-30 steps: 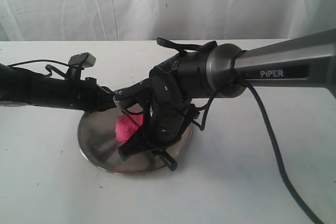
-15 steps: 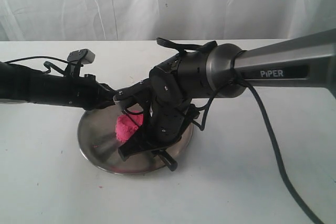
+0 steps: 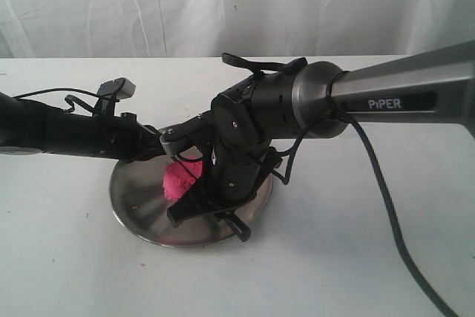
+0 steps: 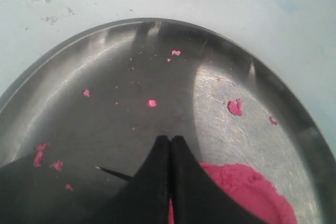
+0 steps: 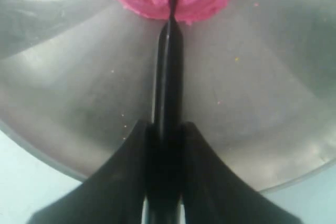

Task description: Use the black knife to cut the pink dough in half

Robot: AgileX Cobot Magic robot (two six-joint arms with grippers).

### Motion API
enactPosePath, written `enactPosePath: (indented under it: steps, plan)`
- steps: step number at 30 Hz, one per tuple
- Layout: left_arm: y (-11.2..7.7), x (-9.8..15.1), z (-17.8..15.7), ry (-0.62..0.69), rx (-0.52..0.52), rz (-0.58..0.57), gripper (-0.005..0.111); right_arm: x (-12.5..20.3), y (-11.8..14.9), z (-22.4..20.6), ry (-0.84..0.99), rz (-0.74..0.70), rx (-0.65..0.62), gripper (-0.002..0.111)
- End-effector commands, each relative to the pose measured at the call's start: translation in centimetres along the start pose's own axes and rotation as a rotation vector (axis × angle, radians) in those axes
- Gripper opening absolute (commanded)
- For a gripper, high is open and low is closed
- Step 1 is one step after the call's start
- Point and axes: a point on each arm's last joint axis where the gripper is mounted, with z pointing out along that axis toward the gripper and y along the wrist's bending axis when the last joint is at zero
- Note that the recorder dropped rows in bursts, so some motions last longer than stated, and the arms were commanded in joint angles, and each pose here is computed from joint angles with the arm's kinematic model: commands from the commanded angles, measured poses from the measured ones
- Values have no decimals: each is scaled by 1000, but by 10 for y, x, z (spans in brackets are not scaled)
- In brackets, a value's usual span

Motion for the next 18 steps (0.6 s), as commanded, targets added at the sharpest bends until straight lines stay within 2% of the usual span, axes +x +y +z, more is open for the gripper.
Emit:
enactPosePath:
  steps: [1,18]
  plan:
    - [1,6,3,26,-1,9,0,1,-1,1,2,-10,1,0]
    - [0,1,-1,14,-28,14,0,1,-1,1,9,-10,2,0]
